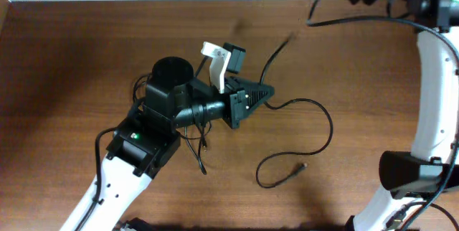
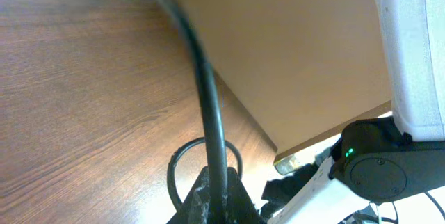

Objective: Untangle cables
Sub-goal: 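Open the right gripper and move it away from the cables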

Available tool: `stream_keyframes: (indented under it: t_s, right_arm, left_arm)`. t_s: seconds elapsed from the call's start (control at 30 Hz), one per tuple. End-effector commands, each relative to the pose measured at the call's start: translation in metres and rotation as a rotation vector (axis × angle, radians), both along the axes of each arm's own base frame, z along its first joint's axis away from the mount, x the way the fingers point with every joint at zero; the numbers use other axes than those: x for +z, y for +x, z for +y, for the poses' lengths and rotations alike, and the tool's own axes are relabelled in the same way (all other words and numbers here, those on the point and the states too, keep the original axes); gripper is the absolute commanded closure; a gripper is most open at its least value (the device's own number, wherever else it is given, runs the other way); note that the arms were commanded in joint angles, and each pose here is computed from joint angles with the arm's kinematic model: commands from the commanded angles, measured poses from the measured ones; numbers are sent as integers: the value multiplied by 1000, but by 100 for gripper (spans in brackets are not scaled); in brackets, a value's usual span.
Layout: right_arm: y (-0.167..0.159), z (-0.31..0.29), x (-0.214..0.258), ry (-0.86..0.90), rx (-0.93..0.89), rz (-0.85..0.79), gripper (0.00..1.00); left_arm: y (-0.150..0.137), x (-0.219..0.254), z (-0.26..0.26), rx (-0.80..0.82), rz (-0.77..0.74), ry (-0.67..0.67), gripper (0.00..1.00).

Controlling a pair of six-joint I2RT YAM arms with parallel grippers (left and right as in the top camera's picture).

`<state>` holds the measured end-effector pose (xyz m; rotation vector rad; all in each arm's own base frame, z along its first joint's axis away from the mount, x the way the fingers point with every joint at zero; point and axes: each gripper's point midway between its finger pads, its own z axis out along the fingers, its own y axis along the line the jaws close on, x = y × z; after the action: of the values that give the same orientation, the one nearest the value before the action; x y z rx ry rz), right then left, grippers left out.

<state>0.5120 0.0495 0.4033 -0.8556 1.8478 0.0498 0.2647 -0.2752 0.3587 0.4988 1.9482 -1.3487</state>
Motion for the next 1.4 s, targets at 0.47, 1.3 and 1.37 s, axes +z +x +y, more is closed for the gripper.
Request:
stream_keyframes:
  t_s: [0.47,1.3,1.37]
  right_arm:
    - [-147,90,-54,-11,806,191,28]
    - [-150,155,-63,-134,972,95,96]
    - [-140,150,-67,-177,929,97,96]
  left_arm:
    - [101,16,109,773,250,-248,100]
    - [64,80,40,501,226,-495,82]
    - [64,79,41,502,202,-474,41]
